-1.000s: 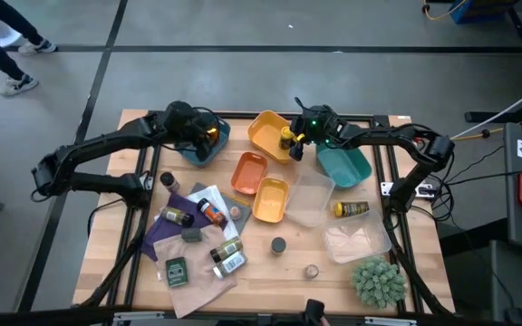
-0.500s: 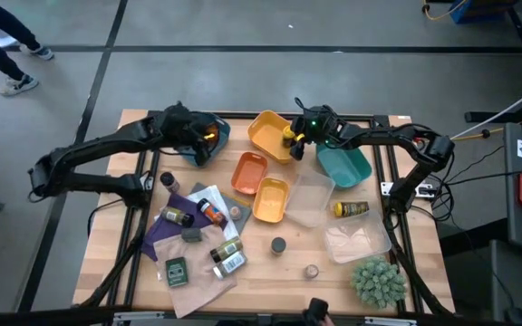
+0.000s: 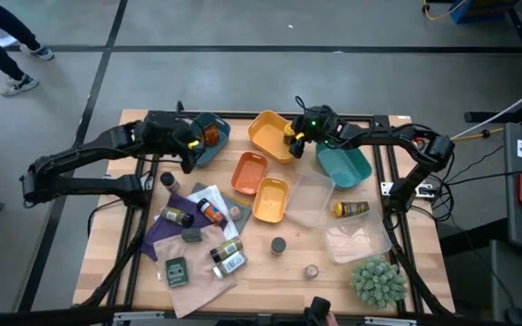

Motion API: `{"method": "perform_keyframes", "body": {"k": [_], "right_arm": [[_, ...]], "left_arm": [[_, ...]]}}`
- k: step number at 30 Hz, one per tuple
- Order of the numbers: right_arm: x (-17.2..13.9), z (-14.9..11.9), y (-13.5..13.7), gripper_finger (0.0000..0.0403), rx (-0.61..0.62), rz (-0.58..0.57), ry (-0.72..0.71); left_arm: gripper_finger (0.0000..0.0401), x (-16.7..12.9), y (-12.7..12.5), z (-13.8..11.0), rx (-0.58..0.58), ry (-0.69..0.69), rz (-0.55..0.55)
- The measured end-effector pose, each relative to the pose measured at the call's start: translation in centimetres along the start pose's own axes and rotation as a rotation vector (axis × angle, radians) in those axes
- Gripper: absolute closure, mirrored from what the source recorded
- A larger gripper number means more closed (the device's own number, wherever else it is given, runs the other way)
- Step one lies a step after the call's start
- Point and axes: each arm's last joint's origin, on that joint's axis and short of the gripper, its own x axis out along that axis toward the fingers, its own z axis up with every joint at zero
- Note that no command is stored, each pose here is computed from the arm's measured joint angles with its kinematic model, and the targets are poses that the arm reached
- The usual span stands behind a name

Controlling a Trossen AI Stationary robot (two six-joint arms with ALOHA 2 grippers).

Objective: Sort spices by type
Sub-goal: Put the yellow seasoning bottle into the big yellow bin, then put the black seasoning bottle into the left white bin

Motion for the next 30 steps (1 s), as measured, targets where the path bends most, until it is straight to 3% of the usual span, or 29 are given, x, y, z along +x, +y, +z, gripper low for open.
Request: {"method": "perform_keyframes", "body": {"k": [4, 15, 24, 30], "right_arm": [[0.0, 0.0, 0.0, 0.0153, 0.0, -0.001, 0.002], [0.0, 0.0, -0.1, 0.0076, 0.021, -0.016, 0.0], [0.0, 0.0, 0.0, 0.0076, 0.015, -0.015, 0.003], [0.0, 0.0, 0.0, 0.0076, 0.014, -0.005, 0.001]], "left_arm": [[0.0215, -0.3, -0.2, -0.4, -0.007, 0.029, -0.01], [0.0215, -0.7, -1.0, -2.3, -0.043, 0.213, -0.03], [0.0215, -1.7, -1.1, -5.1, -0.17, 0.503, 0.049], [0.0215, -2.1, -0.9, -5.7, -0.218, 0.573, 0.096]]}}
